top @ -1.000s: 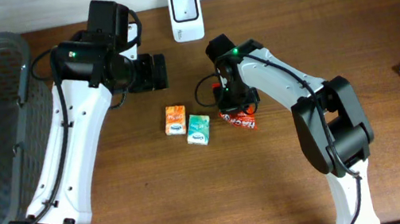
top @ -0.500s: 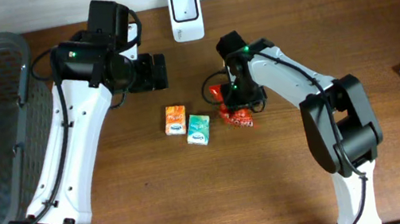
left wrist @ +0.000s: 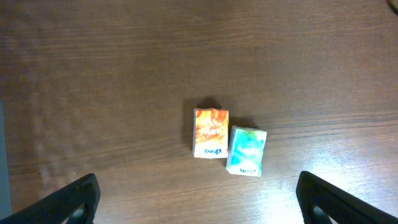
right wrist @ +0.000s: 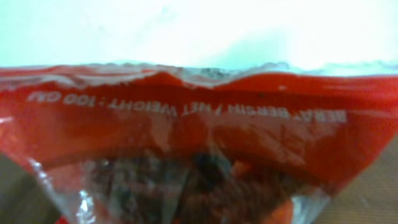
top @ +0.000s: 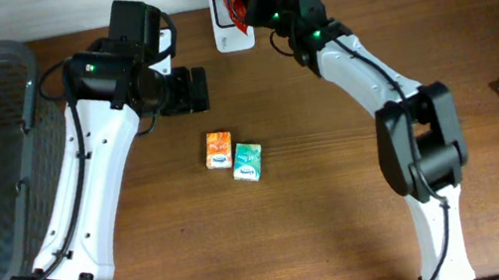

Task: Scan the item barcode
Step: 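Lift the red bag with the right gripper over the scanner, then carry the red bag right and drop it beside the yellow pack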

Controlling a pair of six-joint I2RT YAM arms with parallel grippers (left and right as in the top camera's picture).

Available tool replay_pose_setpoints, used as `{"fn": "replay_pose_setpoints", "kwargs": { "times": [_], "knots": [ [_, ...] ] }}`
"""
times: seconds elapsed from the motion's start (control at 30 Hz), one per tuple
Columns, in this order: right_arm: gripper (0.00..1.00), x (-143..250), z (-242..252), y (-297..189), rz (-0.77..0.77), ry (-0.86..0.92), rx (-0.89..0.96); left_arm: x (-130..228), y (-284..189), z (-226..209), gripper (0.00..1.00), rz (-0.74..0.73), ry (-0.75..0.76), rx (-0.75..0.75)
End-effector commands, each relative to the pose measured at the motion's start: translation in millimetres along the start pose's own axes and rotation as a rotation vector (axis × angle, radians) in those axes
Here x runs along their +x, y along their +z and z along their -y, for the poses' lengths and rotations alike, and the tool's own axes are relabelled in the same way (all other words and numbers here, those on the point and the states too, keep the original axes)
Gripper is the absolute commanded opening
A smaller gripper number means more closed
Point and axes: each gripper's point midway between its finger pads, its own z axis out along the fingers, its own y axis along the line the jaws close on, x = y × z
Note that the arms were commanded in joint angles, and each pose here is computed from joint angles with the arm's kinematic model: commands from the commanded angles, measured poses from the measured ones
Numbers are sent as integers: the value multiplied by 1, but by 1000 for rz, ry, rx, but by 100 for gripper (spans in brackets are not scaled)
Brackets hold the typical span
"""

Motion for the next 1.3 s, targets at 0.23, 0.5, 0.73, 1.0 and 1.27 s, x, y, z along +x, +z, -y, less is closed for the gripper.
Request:
{"fn": "replay_pose_setpoints", "kwargs": {
  "times": [0.23, 0.5, 0.73, 1.0, 1.27],
  "knots": [
    [4, 35, -25, 20, -29, 129, -67, -1, -3, -1, 99, 8, -8, -3],
    [4, -140, 126, -123, -22, 199, -26, -1, -3, -1, 99, 8, -8, -3],
    [4, -123, 382, -362, -122, 203, 1102, -1, -3, -1, 99, 8, -8, -3],
    [81, -109, 409, -407, -192, 237, 1166, -1, -3, -1, 99, 8, -8, -2],
    [92, -55, 138, -315, -527, 149, 167, -1, -3, -1, 99, 8, -8, -3]
  ]
}}
